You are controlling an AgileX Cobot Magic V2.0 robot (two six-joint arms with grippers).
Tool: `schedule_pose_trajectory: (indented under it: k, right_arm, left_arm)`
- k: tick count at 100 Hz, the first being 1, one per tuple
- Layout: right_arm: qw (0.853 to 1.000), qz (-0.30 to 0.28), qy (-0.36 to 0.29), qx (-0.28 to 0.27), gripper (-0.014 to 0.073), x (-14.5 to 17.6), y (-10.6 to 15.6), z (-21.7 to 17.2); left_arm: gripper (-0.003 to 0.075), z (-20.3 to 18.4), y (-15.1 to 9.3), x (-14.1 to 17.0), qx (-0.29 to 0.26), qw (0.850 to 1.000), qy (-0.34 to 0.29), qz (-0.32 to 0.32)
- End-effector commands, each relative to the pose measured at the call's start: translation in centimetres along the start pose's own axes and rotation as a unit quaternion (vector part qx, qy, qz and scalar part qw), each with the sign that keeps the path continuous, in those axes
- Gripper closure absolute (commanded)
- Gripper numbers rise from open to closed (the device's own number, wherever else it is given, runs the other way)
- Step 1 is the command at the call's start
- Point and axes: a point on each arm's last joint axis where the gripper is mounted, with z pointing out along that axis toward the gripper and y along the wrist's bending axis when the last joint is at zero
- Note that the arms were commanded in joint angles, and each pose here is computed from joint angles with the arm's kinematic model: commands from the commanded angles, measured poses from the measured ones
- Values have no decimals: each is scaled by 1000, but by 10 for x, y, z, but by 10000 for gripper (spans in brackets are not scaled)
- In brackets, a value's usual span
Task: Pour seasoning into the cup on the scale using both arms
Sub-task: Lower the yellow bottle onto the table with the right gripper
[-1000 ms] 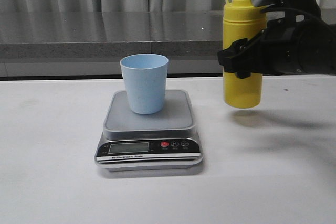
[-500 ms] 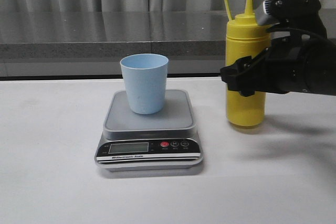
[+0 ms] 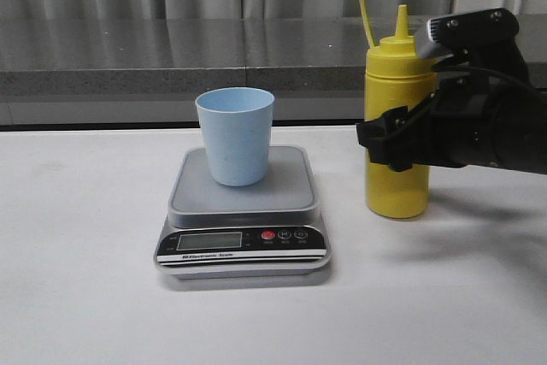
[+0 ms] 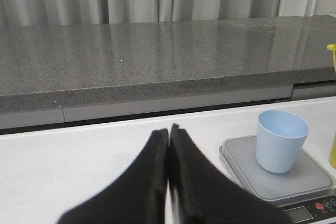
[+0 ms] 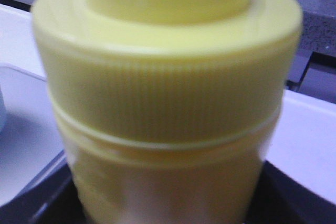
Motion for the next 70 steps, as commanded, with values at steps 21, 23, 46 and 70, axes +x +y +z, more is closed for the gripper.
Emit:
schedule_pose_trajectory:
  k: [21,23,46,70]
  right_arm:
    - [998,-3,-60,-10,340,-15,2,-8]
    - [998,-3,-61,-10,325,-14,3,-9]
    - [997,-2,-70,-11,61,-16,3,-10]
    - [997,-3,-77,-11,-17,-17,3,-10]
  left_arm:
    - [738,-1,-1,-15,1,999,-45,0]
    - [738,-1,-1,-15,1,999,-45,0]
    - [738,-1,-1,-15,1,999,-45,0]
    - [738,-1,-1,-15,1,999,-45,0]
